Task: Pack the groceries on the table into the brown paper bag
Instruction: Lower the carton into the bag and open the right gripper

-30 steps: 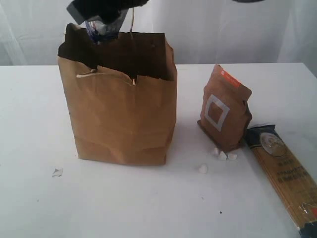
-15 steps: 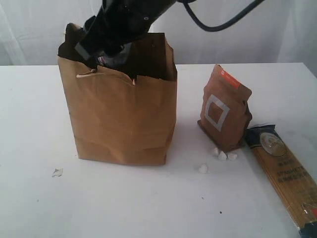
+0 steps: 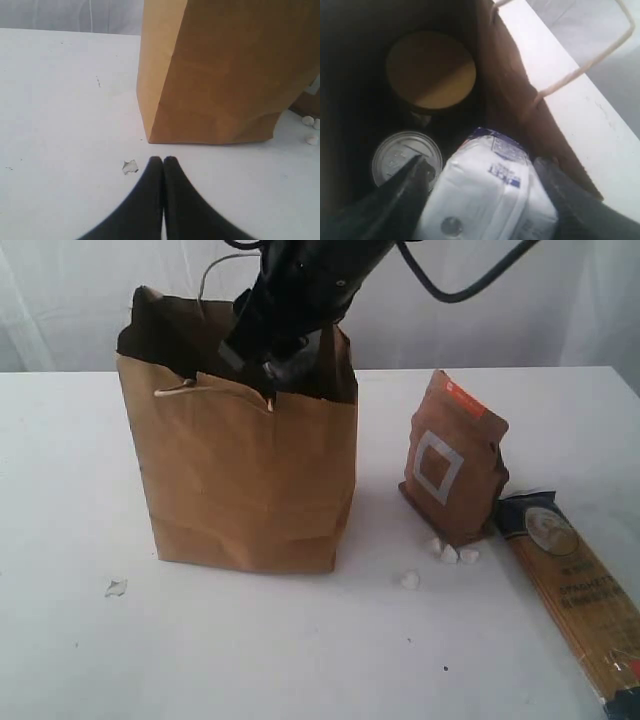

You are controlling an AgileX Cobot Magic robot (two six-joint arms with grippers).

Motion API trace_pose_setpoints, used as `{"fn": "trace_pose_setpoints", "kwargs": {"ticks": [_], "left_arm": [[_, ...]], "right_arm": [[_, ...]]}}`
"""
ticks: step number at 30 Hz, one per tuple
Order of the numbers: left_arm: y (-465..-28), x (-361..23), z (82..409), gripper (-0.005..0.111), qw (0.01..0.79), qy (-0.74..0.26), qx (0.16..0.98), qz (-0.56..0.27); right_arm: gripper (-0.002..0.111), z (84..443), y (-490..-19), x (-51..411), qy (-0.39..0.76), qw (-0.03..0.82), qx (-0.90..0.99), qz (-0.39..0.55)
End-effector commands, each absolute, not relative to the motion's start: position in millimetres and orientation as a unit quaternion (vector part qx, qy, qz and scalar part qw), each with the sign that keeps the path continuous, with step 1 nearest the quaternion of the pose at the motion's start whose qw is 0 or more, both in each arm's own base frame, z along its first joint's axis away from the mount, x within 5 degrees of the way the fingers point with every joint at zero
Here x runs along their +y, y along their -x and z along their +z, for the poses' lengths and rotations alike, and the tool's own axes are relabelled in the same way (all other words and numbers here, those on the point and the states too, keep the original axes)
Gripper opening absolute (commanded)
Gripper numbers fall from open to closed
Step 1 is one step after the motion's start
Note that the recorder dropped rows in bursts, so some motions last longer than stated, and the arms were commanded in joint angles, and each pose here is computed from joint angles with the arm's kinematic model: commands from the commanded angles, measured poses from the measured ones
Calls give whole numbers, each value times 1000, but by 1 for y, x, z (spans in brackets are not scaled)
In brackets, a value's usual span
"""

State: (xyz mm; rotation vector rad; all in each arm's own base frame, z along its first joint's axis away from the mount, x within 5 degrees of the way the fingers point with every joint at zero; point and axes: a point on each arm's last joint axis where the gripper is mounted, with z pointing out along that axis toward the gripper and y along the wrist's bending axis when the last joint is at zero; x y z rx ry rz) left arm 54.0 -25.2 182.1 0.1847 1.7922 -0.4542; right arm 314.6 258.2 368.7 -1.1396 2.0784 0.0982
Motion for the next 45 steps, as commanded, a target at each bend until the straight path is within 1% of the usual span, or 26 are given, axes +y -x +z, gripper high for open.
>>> {"fn": "trace_pose_setpoints", "kwargs": {"ticks": [1,9,13,23,27,35,36,38,43,44,45], "left_arm": [[-54,-25,182,0,600,-76,771,-200],[-54,-25,182,0,600,-76,771,-200],[-54,-25,182,0,600,-76,771,-200],[-54,-25,182,0,600,-76,771,-200],[-54,-25,182,0,600,-76,771,-200],[-54,-25,182,0,600,-76,771,-200],[-54,-25,182,0,600,-76,771,-200],[-54,-25,182,0,600,-76,771,-200],[-54,-25,182,0,600,-76,771,-200],[-54,-25,182,0,600,-76,771,-200],[-54,-25,182,0,600,-76,771,-200]], "right_arm": [[7,368,-320,258,440,380,813,35],[7,371,-322,270,417,413,804,96],[7,373,-321,274,411,426,798,112],[7,380,-319,295,421,429,789,132],[7,382,-319,304,410,422,791,169],[7,371,-319,318,427,403,790,177],[9,370,-320,319,429,401,790,177],[16,369,-320,319,437,398,788,172],[52,371,-320,319,436,404,785,173],[57,371,-320,319,435,406,785,174],[58,371,-320,320,435,407,784,174]]}}
